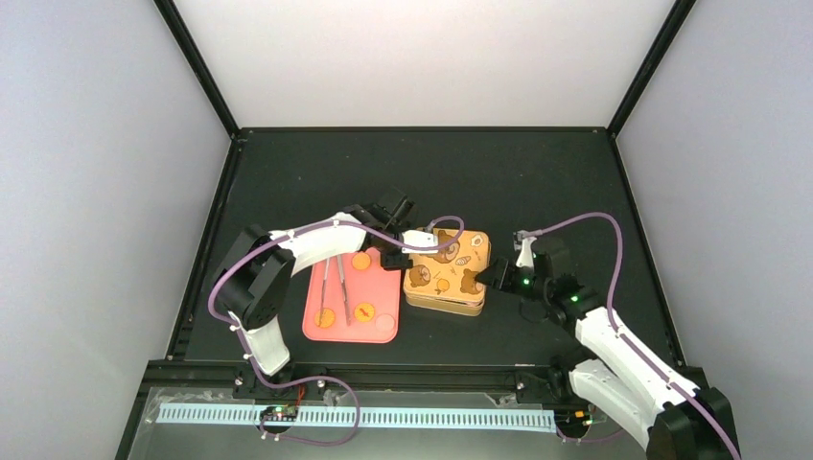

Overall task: Pack the cookies
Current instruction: Place the box lid on the packing box, then press the box lid onto the packing box.

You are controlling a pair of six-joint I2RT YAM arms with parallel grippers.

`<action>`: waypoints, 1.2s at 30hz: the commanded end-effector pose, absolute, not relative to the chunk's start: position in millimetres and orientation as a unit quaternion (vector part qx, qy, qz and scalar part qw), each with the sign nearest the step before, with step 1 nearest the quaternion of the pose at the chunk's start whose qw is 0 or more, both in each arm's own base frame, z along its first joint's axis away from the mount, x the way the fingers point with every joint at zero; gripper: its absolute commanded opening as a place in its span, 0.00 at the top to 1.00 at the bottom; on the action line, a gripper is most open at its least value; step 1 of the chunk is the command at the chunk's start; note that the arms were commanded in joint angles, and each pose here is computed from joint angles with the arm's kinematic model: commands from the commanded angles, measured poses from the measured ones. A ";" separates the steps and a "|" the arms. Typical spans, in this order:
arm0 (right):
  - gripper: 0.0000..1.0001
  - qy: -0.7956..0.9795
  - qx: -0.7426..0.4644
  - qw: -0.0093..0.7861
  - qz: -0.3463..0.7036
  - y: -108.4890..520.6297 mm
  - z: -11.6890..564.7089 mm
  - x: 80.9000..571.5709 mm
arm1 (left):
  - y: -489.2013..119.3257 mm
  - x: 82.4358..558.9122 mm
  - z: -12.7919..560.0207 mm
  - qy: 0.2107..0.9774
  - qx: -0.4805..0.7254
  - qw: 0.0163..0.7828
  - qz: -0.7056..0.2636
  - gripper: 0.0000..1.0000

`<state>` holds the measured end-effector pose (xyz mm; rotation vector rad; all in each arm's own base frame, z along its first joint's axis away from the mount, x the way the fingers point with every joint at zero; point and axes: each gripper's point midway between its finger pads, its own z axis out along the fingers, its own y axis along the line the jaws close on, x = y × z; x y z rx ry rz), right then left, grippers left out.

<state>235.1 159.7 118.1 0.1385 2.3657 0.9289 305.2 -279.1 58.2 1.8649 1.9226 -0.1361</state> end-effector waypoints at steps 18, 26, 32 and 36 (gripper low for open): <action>0.53 0.920 0.026 0.296 0.256 138.5 128.6 239.3 | -265.5 296.9 88.6 0.690 0.677 0.253 -0.022 0.34; 0.53 0.918 0.015 0.318 0.238 148.1 152.8 279.6 | -236.1 272.4 123.7 0.713 0.655 0.243 -0.061 0.27; 0.60 0.918 0.006 0.300 0.259 169.8 143.2 302.6 | -256.4 264.8 157.7 0.723 0.623 0.268 -0.133 0.24; 0.63 0.926 0.013 0.271 0.263 172.4 117.2 293.9 | -283.1 263.8 156.4 0.723 0.611 0.264 -0.183 0.27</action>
